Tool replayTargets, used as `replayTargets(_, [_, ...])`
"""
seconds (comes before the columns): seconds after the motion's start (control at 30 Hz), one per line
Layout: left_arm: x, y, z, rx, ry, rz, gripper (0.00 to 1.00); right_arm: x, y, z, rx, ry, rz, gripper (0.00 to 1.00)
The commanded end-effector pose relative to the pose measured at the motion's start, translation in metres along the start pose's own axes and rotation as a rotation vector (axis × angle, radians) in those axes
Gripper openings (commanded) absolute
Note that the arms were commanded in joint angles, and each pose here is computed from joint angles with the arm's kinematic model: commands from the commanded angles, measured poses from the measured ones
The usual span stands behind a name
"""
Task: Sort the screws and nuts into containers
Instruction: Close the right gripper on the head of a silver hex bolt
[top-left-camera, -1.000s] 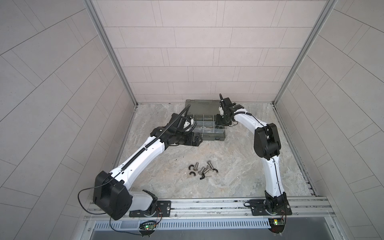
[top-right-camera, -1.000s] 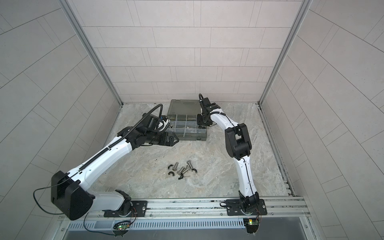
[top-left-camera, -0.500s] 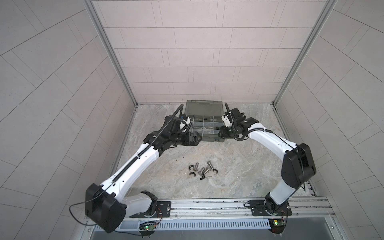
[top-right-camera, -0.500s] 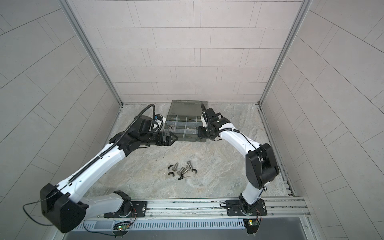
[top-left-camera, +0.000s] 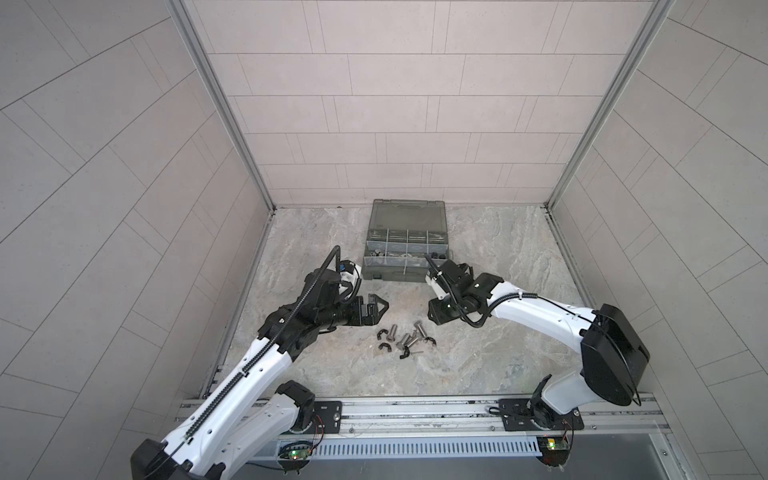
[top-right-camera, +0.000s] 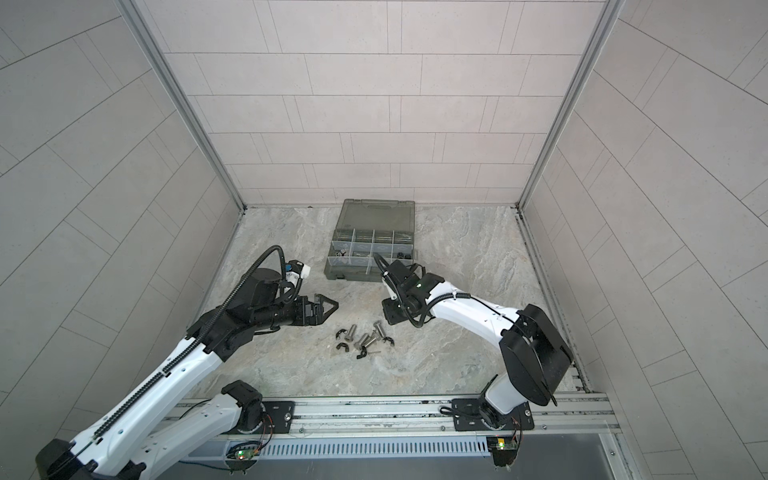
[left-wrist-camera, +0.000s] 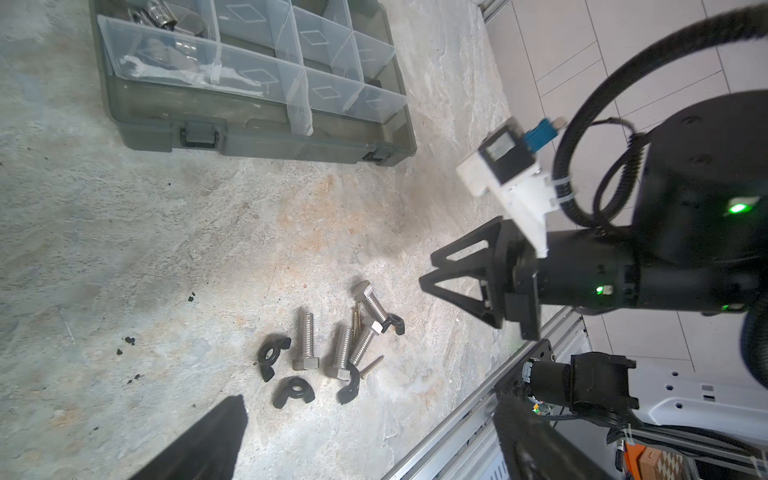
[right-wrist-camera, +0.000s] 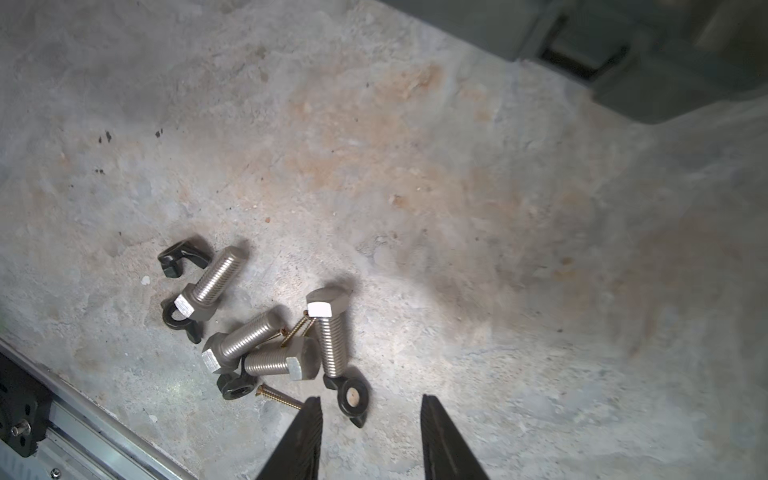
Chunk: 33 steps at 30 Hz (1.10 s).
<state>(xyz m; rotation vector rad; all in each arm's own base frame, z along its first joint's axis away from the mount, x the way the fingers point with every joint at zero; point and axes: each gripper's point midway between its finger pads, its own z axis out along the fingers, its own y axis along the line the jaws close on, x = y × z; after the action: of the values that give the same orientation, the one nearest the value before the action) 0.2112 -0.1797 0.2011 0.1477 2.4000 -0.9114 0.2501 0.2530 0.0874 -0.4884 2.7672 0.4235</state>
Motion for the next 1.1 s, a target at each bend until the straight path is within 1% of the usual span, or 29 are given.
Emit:
replayTargets(0.0, [0.002, 0.001, -0.01, -0.02, -0.004, -0.002, 1.0, 0.0, 0.007, 0.016, 0.018, -0.007, -0.001, 0.41])
replayTargets(0.27, [0.006, 0.0, -0.026, -0.029, -0.023, 0.016, 1.0, 0.004, 0.015, 0.042, 0.025, 0.037, -0.011, 0.4])
replayTargets(0.4, [0.008, 0.002, -0.026, -0.038, -0.018, 0.023, 1.0, 0.007, 0.013, 0.054, 0.035, 0.066, -0.01, 0.39])
replayTargets(0.57, [0.008, 0.004, -0.025, -0.044, -0.017, 0.028, 1.0, 0.01, 0.014, 0.061, 0.035, 0.085, -0.012, 0.39])
replayTargets(0.77, [0.005, 0.003, -0.022, -0.046, -0.017, 0.033, 1.0, 0.01, 0.008, 0.067, 0.075, 0.109, -0.029, 0.31])
replayTargets(0.87, [0.004, 0.003, -0.022, -0.046, -0.018, 0.036, 1.0, 0.01, 0.006, 0.07, 0.092, 0.123, -0.033, 0.21])
replayTargets(0.97, [0.004, 0.003, -0.022, -0.045, -0.018, 0.04, 1.0, 0.009, 0.007, 0.07, 0.092, 0.124, -0.034, 0.15])
replayTargets(1.07, [0.002, 0.002, -0.023, -0.048, -0.024, 0.044, 1.0, 0.008, 0.006, 0.069, 0.097, 0.122, -0.034, 0.12])
